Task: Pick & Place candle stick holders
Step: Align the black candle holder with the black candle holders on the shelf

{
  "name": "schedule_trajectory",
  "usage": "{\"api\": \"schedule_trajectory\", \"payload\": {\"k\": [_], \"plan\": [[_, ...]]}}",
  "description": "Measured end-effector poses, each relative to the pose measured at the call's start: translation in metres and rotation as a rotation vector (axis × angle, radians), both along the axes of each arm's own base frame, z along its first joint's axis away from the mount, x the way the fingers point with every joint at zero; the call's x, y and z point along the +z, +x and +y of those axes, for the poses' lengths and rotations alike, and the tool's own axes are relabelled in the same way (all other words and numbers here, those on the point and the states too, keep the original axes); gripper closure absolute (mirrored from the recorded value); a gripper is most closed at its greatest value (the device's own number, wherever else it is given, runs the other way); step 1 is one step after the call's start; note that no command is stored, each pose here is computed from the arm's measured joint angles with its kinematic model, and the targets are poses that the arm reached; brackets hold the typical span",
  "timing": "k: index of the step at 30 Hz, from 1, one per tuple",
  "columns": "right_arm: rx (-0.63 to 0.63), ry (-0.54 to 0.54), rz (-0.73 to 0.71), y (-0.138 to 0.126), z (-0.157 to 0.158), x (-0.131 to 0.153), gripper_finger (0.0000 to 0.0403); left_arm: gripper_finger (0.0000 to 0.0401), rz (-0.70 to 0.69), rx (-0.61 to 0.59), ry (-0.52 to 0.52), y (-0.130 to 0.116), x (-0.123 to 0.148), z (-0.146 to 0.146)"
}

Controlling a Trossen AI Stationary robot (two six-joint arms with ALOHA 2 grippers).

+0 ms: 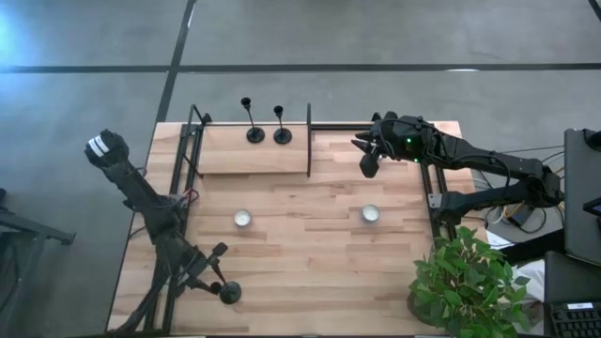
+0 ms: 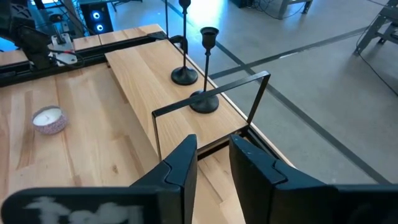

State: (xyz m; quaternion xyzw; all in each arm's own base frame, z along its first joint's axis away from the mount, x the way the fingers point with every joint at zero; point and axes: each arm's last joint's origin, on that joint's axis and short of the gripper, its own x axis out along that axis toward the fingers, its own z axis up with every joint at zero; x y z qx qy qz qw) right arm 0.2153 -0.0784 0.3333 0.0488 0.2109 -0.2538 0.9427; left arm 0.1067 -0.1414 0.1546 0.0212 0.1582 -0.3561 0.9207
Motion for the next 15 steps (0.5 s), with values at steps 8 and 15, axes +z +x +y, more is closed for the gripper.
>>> {"api": "schedule_trajectory", "payload": {"k": [8, 15], "plan": [[0.0, 0.0, 0.0, 0.0, 0.0, 0.0, 0.0326, 0.0228, 0.008, 0.007, -0.013, 0.0024, -0.0007, -0.0024], [0.0, 0.0, 0.0, 0.0, 0.0, 0.0, 0.0337, 0.0271, 0.01, 0.0, -0.023, 0.0045, -0.0021, -0.004]]}}
